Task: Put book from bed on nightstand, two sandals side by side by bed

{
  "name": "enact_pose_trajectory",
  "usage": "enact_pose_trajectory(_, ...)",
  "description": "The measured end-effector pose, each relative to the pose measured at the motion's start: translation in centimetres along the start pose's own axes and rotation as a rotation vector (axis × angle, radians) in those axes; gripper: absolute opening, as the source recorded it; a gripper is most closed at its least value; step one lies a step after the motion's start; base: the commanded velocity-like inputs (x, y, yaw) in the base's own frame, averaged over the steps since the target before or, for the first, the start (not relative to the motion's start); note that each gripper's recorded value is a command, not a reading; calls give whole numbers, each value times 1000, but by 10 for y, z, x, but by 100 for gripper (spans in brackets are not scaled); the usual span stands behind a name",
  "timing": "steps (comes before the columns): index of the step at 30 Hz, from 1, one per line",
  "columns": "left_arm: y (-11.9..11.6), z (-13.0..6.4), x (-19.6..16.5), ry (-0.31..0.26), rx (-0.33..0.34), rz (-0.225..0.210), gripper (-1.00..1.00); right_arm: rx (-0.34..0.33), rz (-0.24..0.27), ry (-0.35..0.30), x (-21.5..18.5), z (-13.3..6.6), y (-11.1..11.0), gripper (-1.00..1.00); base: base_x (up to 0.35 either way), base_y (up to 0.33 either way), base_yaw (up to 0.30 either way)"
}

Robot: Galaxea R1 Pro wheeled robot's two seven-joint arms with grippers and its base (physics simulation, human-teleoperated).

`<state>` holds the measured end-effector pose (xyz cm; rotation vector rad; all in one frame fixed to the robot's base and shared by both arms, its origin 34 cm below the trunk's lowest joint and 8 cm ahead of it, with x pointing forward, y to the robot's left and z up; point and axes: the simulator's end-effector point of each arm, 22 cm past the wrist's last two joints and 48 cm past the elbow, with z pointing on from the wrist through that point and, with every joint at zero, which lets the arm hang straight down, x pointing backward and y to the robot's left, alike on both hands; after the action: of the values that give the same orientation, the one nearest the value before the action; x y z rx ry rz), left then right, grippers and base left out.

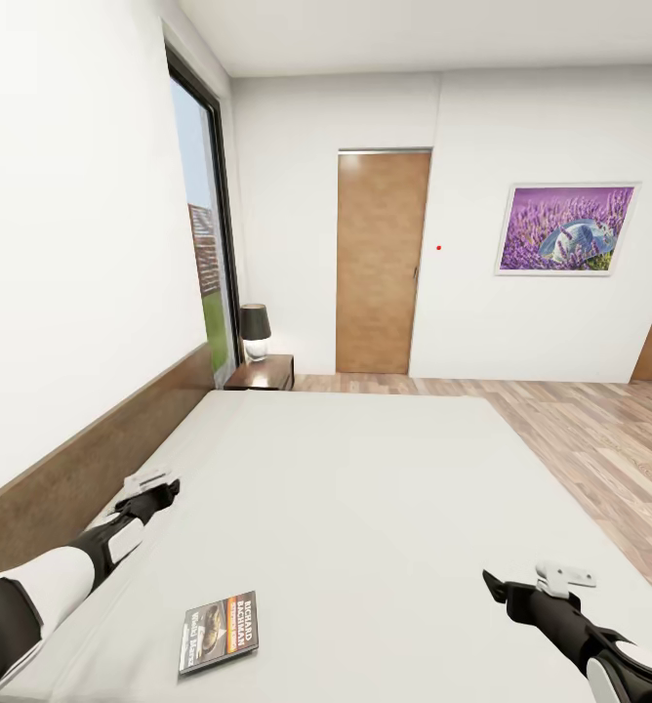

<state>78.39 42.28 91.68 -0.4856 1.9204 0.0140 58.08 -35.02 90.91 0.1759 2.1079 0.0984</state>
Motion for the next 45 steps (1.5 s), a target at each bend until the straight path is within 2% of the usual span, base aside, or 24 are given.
enact_pose_trajectory(1,3,-1,5,7,-9,-23,100,0,0,2,1,0,0,100,0,0,0)
enact_pose_trajectory(2,8,-2,16,22,-21,-82,100,0,1,5,2,1,0,100,0,0,0)
enact_pose_trajectory(3,10,-4,22,30,-23,-122,100,1,1,6,2,1,0,100,0,0,0)
enact_pose_trajectory(5,10,-7,36,43,-4,-218,100,1,2,7,3,1,-1,100,0,0,0)
enact_pose_trajectory(9,-6,-15,50,38,130,-396,100,1,2,8,3,1,-1,100,0,0,0)
enact_pose_trajectory(10,-6,-15,50,38,132,-397,100,1,2,8,3,1,-1,100,0,0,0)
enact_pose_trajectory(11,-16,-21,51,25,209,-456,100,1,2,8,4,1,-1,100,0,0,0)
enact_pose_trajectory(12,-20,-24,52,20,242,-479,100,1,2,7,3,1,-1,100,0,0,0)
enact_pose_trajectory(14,-23,-30,57,14,285,-511,100,0,1,3,3,1,0,100,0,0,0)
enact_pose_trajectory(19,-22,-40,72,19,325,-545,100,-3,-1,-8,0,2,0,100,0,0,0)
enact_pose_trajectory(29,-10,-58,112,58,340,-564,100,-15,-7,-15,-1,2,5,100,0,0,0)
enact_pose_trajectory(33,-2,-70,136,80,350,-588,100,-30,-17,-10,1,3,13,100,0,0,0)
enact_pose_trajectory(35,3,-77,148,91,347,-616,100,-35,-20,-9,2,3,16,100,0,0,0)
enact_pose_trajectory(38,12,-86,162,98,341,-681,100,-39,-22,-8,2,4,18,100,0,0,0)
enact_pose_trajectory(41,29,-96,173,79,316,-775,100,-43,-24,-7,2,4,20,100,0,0,0)
enact_pose_trajectory(45,41,-103,178,56,296,-836,100,-46,-25,-7,2,4,20,100,0,0,0)
